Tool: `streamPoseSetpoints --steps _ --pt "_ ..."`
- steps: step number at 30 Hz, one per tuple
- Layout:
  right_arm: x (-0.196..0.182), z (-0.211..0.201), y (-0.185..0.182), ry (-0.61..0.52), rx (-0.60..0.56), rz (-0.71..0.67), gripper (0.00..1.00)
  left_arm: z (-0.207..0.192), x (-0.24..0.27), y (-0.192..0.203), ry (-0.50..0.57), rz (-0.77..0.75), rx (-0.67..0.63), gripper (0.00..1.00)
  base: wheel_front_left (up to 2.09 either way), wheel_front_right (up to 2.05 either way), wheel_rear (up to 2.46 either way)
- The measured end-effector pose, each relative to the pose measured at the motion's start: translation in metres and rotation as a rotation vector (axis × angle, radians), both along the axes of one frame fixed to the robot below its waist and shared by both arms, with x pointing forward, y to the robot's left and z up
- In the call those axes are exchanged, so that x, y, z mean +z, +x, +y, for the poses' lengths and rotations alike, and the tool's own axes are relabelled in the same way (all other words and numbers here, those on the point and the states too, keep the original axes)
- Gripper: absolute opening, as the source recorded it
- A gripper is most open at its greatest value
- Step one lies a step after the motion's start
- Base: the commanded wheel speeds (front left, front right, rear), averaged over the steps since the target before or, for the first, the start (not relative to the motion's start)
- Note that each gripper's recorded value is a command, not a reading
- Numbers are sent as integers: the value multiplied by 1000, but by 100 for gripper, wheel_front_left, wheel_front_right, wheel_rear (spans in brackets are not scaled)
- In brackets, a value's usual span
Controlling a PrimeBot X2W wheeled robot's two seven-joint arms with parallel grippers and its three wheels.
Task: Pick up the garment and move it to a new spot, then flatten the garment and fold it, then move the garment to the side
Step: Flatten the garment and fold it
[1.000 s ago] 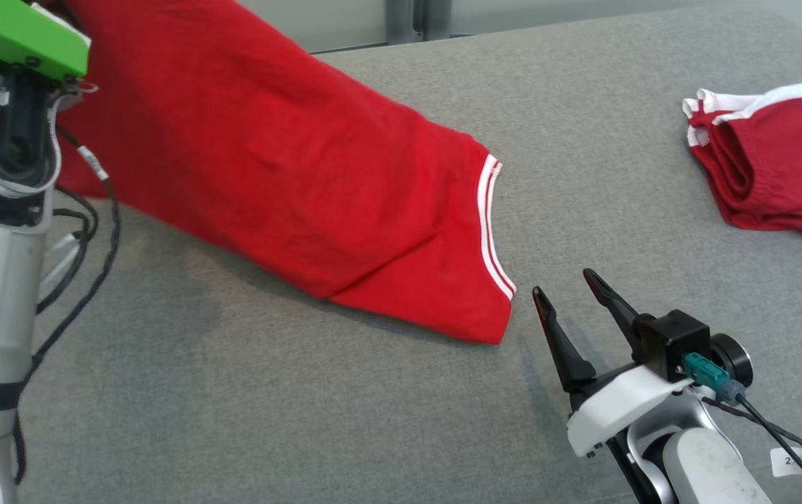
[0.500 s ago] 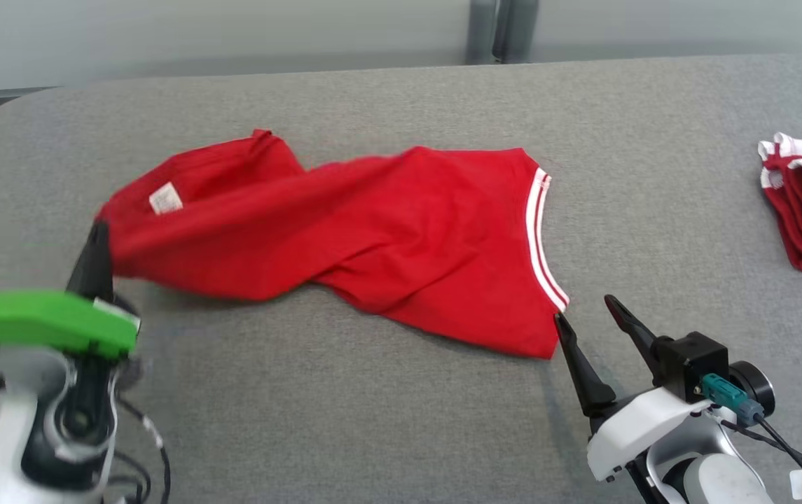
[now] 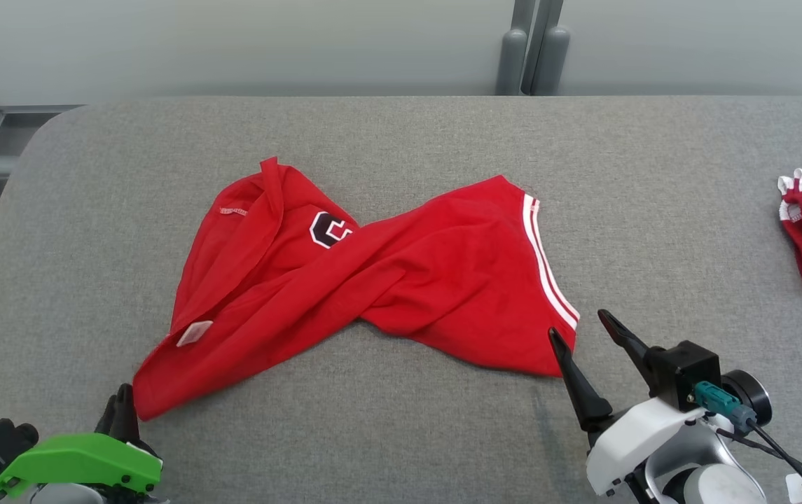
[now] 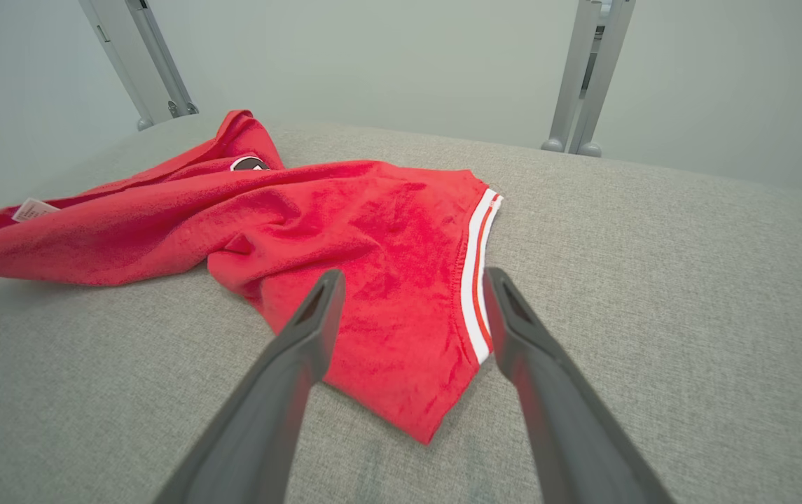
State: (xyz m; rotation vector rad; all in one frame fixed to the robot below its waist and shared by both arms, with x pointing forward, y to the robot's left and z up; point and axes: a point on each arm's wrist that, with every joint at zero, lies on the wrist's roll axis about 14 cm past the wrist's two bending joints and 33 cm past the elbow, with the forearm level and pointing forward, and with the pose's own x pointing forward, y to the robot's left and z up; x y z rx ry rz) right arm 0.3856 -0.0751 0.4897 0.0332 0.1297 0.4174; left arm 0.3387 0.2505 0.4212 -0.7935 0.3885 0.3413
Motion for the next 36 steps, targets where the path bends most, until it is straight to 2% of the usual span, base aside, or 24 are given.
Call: streamPoseSetpoints --steps 2,6,9,15,24,30,36 --pt "0 0 -1 -2 3 3 100 2 -2 -2 39 -11 1 100 0 0 0" --pt "1 -5 -3 -13 -3 4 100 -1 6 3 22 -87 28 100 0 0 0" --pt "4 -10 -3 -20 -16 -3 100 -4 28 10 76 -204 14 100 0 0 0" --pt "8 -15 -1 -29 -27 -6 100 -12 72 20 263 -372 -58 100 0 0 0" --pt "6 -11 1 -37 -13 24 100 -34 132 15 351 -638 -71 100 0 0 0" --pt "-3 -14 10 -64 -3 99 100 -42 129 -2 437 -647 -115 100 0 0 0" --pt "-7 -23 44 -144 3 202 100 -42 121 -8 488 -614 -130 100 0 0 0"
